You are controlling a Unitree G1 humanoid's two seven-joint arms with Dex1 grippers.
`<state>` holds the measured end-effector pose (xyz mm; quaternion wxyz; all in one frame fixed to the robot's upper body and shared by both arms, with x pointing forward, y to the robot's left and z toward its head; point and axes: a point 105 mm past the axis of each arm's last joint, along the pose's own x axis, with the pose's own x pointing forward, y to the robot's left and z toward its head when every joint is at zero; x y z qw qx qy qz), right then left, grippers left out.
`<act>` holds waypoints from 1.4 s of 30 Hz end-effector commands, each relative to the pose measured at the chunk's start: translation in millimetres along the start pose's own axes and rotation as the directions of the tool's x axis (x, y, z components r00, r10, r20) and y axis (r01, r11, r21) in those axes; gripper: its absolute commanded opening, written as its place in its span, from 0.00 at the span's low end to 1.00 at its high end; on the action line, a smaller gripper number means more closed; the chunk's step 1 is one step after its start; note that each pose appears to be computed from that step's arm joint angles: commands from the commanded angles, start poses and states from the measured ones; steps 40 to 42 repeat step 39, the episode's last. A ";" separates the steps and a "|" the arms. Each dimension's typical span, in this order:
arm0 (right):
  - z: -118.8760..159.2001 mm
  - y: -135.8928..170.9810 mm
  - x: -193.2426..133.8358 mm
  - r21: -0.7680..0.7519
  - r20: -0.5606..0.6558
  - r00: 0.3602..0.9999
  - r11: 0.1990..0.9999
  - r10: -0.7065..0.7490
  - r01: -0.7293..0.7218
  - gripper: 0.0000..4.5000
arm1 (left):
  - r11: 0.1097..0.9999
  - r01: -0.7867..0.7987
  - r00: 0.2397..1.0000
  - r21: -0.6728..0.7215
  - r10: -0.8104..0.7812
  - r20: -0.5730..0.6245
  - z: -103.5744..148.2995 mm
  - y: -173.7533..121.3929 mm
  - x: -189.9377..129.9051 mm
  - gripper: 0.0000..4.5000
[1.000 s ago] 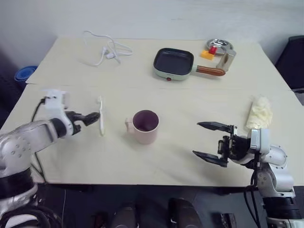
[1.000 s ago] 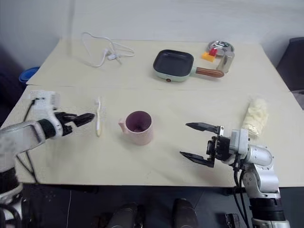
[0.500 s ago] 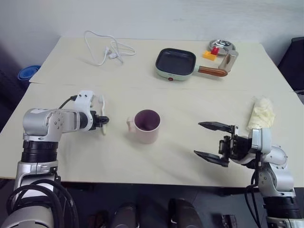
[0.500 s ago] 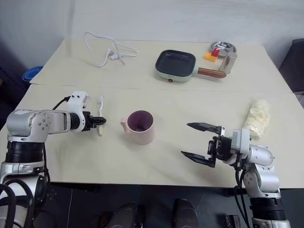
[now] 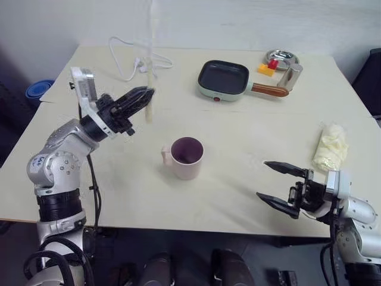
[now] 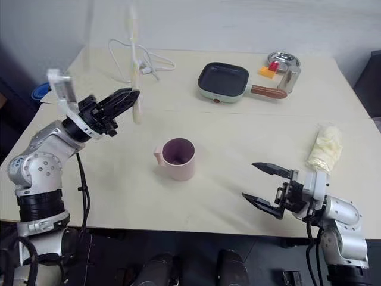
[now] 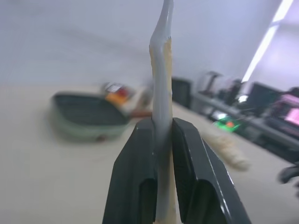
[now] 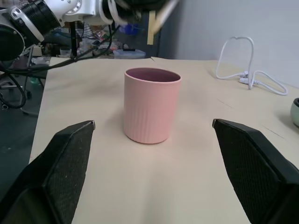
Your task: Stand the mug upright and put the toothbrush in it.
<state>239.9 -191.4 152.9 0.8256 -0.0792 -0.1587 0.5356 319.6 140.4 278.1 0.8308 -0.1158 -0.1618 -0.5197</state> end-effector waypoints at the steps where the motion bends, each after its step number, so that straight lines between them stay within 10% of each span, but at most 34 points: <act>1: 15.2 2.1 -1.0 -0.062 0.031 0.999 0.997 -0.033 0.035 0.94 | 0.974 0.221 0.973 -0.039 -0.218 0.068 -16.4 -36.3 21.2 0.04; 9: 20.3 2.6 0.2 -0.099 0.031 0.997 0.992 -0.071 0.074 0.94 | 0.967 0.256 0.965 -0.004 -0.256 -0.056 -89.0 -31.6 26.4 0.04; 23: 15.2 -0.7 -2.1 -0.104 0.017 0.995 0.990 -0.094 0.096 0.94 | 0.975 0.114 0.993 0.189 -0.107 -0.047 -67.9 -16.9 2.3 0.98; 33: -5.8 -9.3 0.3 -0.058 -0.059 0.994 0.993 0.096 -0.100 0.94 | 0.868 0.071 0.806 0.492 0.241 -0.540 -63.4 -9.3 -146.5 0.99; 42: -25.7 -21.0 3.4 -0.068 -0.100 0.985 0.987 0.138 -0.145 0.94 | 0.838 0.035 0.756 0.544 0.334 -0.563 -67.1 -25.5 -184.1 0.99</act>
